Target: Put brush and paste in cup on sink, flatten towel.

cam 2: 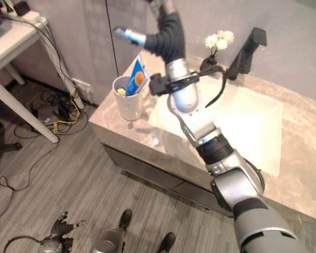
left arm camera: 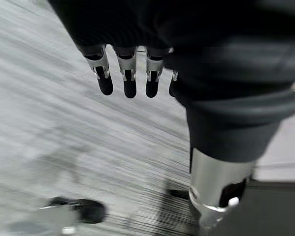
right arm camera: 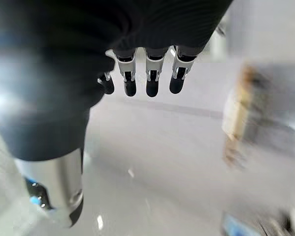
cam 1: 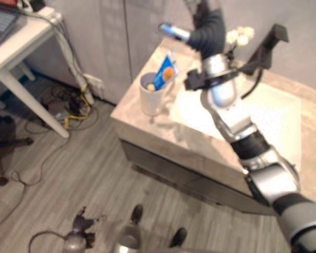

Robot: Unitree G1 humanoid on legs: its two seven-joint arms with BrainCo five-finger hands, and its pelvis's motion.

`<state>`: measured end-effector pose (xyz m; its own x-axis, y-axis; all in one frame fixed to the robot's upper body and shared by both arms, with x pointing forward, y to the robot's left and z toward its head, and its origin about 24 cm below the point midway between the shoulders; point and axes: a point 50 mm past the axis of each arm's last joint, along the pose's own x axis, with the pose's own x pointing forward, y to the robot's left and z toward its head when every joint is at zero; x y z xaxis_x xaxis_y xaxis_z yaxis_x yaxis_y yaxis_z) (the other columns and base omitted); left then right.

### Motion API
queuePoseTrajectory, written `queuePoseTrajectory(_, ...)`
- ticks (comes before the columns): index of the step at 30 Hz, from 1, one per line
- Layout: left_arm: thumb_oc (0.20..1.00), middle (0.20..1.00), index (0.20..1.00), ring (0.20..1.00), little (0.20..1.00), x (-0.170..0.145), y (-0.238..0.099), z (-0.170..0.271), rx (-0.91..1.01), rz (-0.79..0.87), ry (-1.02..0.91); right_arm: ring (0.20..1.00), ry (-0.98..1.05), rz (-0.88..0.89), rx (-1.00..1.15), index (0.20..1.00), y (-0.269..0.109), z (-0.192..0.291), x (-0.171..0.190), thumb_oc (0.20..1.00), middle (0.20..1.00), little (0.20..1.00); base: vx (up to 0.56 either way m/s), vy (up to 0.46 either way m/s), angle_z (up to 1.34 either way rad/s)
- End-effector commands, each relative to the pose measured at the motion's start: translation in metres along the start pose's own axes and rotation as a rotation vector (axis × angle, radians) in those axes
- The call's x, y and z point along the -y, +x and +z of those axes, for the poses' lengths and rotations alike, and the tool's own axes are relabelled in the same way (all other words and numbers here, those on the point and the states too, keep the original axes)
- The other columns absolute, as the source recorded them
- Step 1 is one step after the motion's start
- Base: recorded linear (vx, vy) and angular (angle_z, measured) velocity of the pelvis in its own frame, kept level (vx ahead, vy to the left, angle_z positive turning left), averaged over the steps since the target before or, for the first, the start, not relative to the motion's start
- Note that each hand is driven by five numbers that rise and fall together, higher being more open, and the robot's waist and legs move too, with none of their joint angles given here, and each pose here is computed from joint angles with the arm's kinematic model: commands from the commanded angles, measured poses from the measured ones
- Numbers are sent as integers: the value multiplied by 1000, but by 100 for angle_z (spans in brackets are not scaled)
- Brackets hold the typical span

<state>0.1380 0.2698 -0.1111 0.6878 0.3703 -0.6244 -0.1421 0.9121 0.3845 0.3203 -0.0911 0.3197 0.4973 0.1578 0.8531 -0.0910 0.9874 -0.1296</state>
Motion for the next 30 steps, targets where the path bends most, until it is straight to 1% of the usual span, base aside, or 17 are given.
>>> queuePoseTrajectory(1,1000,1000,1000,1000,1000,1,-7,45,266,-179,124,1000,-105,-183,192,1000,3,31,37,1000,1000,1000,-29,-9,-23)
queuePoseTrajectory(6,1000,1000,1000,1000,1000,-14,-39,100,539,-328,84,1000,-267,-416,216,1000,-33,36,93,1000,1000,1000,-37,5,-17)
queuePoseTrajectory(7,1000,1000,1000,1000,1000,-15,-40,100,535,-329,86,1000,-266,-418,213,1000,-35,36,93,1000,1000,1000,-35,13,-17)
queuePoseTrajectory(9,1000,1000,1000,1000,1000,-26,-58,118,617,-400,4,1000,-394,-510,88,1000,-74,22,129,1000,1000,1000,-16,3,-39)
queuePoseTrajectory(11,1000,1000,1000,1000,1000,-37,-73,128,684,-430,-10,1000,-620,-580,-171,1000,-130,-3,179,1000,1000,1000,-13,-8,-24)
queuePoseTrajectory(12,1000,1000,1000,1000,1000,-37,-73,127,683,-431,-9,1000,-620,-581,-172,1000,-130,-3,179,1000,1000,1000,-16,-13,-50)
queuePoseTrajectory(14,1000,1000,1000,1000,1000,-50,-89,146,791,-430,-18,1000,-846,-663,-594,1000,-231,-21,230,1000,1000,1000,5,-25,-43)
queuePoseTrajectory(15,947,947,947,947,947,-56,-94,150,815,-427,-52,1000,-934,-719,-830,1000,-285,-23,252,1000,1000,1000,9,-34,8)
queuePoseTrajectory(16,470,470,470,470,470,-61,-97,153,835,-408,-66,1000,-944,-730,-975,1000,-316,-24,260,1000,1000,1000,3,-33,9)
queuePoseTrajectory(17,385,385,385,385,385,-63,-98,153,844,-399,-69,1000,-963,-803,-1138,1000,-356,-18,268,1000,1000,1000,-15,-16,7)
queuePoseTrajectory(18,200,200,200,200,200,-63,-98,153,845,-398,-71,1000,-961,-802,-1136,1000,-355,-19,269,1000,1000,1000,0,0,0)
queuePoseTrajectory(20,200,200,200,200,200,-68,-98,155,859,-361,-100,1000,-904,-949,-1533,1000,-442,-3,267,1000,1000,1000,-10,-23,-8)
queuePoseTrajectory(22,200,200,200,200,200,-72,-95,155,852,-327,-94,1000,-784,-1076,-1774,1000,-496,17,249,1000,1000,1000,-8,-24,-8)
queuePoseTrajectory(23,200,200,200,200,200,-72,-93,156,858,-313,-93,1000,-705,-1196,-1788,1000,-509,24,242,1000,1000,1000,0,0,0)
queuePoseTrajectory(25,200,200,200,200,200,-74,-95,161,879,-310,-88,1000,-625,-1280,-1924,1000,-539,44,227,1000,1000,1000,0,0,0)
queuePoseTrajectory(29,200,200,200,200,200,-76,-94,161,887,-298,-111,1000,-561,-1273,-2107,1000,-567,64,202,1000,1000,1000,-5,-11,9)
queuePoseTrajectory(30,200,200,200,200,200,-77,-94,162,890,-298,-104,1000,-513,-1226,-2256,1000,-584,79,185,1000,1000,1000,6,-12,3)
